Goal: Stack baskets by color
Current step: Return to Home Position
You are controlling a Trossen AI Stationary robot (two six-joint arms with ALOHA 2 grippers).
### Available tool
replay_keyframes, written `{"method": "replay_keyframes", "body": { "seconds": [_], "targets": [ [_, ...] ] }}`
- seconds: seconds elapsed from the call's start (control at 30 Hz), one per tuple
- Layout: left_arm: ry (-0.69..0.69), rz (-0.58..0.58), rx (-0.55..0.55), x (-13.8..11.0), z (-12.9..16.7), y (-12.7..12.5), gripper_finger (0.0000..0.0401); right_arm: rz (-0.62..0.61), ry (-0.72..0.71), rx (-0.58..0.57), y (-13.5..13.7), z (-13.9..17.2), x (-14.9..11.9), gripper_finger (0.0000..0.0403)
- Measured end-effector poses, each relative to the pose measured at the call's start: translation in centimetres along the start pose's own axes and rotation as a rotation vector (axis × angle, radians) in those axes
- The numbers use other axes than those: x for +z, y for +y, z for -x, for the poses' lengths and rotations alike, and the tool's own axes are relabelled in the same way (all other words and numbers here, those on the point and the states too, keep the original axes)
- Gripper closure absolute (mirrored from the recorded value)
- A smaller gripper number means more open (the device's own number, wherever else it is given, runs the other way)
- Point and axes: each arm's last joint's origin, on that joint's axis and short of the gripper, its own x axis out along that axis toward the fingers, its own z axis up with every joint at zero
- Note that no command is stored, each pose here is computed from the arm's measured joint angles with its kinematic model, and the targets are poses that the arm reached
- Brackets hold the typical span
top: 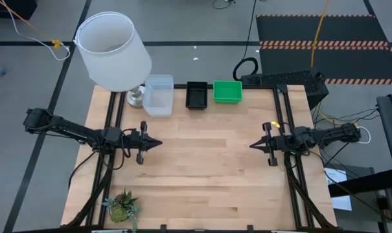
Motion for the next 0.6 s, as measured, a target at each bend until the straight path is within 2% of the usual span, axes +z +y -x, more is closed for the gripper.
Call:
{"method": "replay_keyframes", "body": {
  "seconds": [0.2, 0.6],
  "targets": [
    [-0.008, -0.006, 0.003, 0.1, 0.0, 0.0, 0.0389, 0.022, 0.019, -0.096, -0.9, 0.0, -0.2, 0.0403],
    [-0.032, -0.001, -0.01, 0.4, 0.2, -0.1, 0.0396, -0.013, 0.052, -0.177, -2.0, 0.1, -0.6, 0.0403]
  ]
}}
